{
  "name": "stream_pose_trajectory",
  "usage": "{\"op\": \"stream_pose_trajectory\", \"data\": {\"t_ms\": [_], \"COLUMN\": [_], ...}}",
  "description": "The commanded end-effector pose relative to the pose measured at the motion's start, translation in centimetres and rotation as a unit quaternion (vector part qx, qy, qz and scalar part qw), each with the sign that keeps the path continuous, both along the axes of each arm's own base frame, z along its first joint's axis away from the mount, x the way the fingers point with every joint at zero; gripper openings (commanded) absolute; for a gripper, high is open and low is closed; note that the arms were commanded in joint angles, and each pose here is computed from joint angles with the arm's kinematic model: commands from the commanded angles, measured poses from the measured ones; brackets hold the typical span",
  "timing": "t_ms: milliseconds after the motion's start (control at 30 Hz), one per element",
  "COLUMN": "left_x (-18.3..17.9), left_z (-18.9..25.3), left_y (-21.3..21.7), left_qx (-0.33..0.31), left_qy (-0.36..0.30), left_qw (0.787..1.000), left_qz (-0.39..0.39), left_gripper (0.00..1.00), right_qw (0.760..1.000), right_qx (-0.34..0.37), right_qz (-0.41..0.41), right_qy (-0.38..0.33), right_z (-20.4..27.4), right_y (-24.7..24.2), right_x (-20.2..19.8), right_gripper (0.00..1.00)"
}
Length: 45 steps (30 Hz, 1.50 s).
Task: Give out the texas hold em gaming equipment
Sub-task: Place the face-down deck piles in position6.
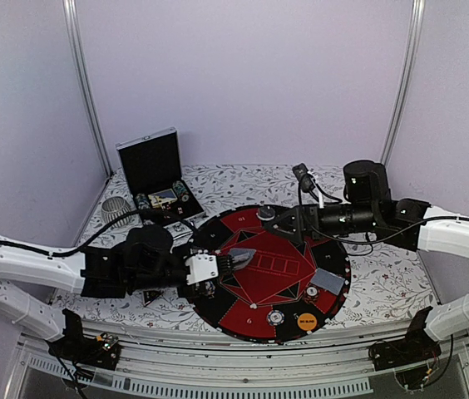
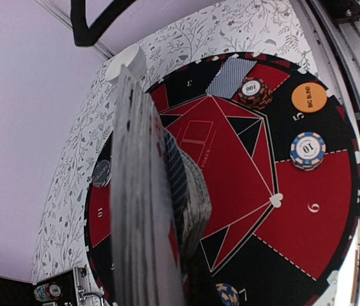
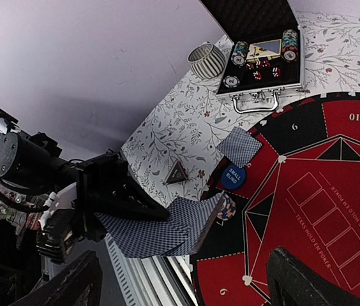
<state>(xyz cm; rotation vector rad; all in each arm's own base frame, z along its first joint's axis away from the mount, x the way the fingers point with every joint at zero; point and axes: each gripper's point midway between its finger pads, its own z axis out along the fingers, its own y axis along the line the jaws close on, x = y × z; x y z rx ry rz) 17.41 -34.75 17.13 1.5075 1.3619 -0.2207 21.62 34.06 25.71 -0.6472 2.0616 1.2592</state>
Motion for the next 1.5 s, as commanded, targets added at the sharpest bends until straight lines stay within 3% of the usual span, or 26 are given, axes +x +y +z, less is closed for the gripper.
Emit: {"op": "stream_pose_trajectory", "data": {"t_ms": [0, 533, 700, 967, 1200, 1300, 1467], "left_x": [1.5, 3.7, 3.4, 3.0, 3.0, 2.2, 1.1], "left_z": [-1.8, -10.5, -11.4, -12.6, -13.5, -13.9, -14.4], "left_y": [-2.3, -7.8, -8.4, -8.8, -9.2, -9.1, -9.0], "left_qx": [-0.001, 0.11, 0.109, 0.109, 0.112, 0.111, 0.111], "left_qy": [-0.005, -0.025, -0.027, -0.031, -0.024, -0.014, 0.012], "left_qw": [1.0, 0.992, 0.993, 0.993, 0.993, 0.994, 0.993], "left_qz": [0.028, 0.062, 0.045, 0.034, 0.033, 0.012, -0.027], "left_gripper": [0.0, 0.0, 0.0, 0.0, 0.0, 0.0, 0.0], "right_qw": [1.0, 0.99, 0.981, 0.958, 0.947, 0.958, 0.992], "right_qx": [-0.019, -0.076, -0.062, -0.016, -0.026, -0.057, -0.108], "right_qz": [-0.003, -0.089, -0.108, -0.102, -0.098, -0.104, -0.059], "right_qy": [0.013, 0.084, 0.147, 0.268, 0.306, 0.26, -0.014], "right_z": [-0.5, -6.8, -8.8, -12.4, -14.8, -14.1, -9.5], "right_y": [-1.1, -6.0, -7.6, -6.3, -4.4, -4.9, -6.2], "right_x": [-0.8, 0.2, 2.1, 0.9, -0.9, 0.1, 2.1], "right_gripper": [0.91, 0.89, 0.71, 0.49, 0.5, 0.56, 0.65]}}
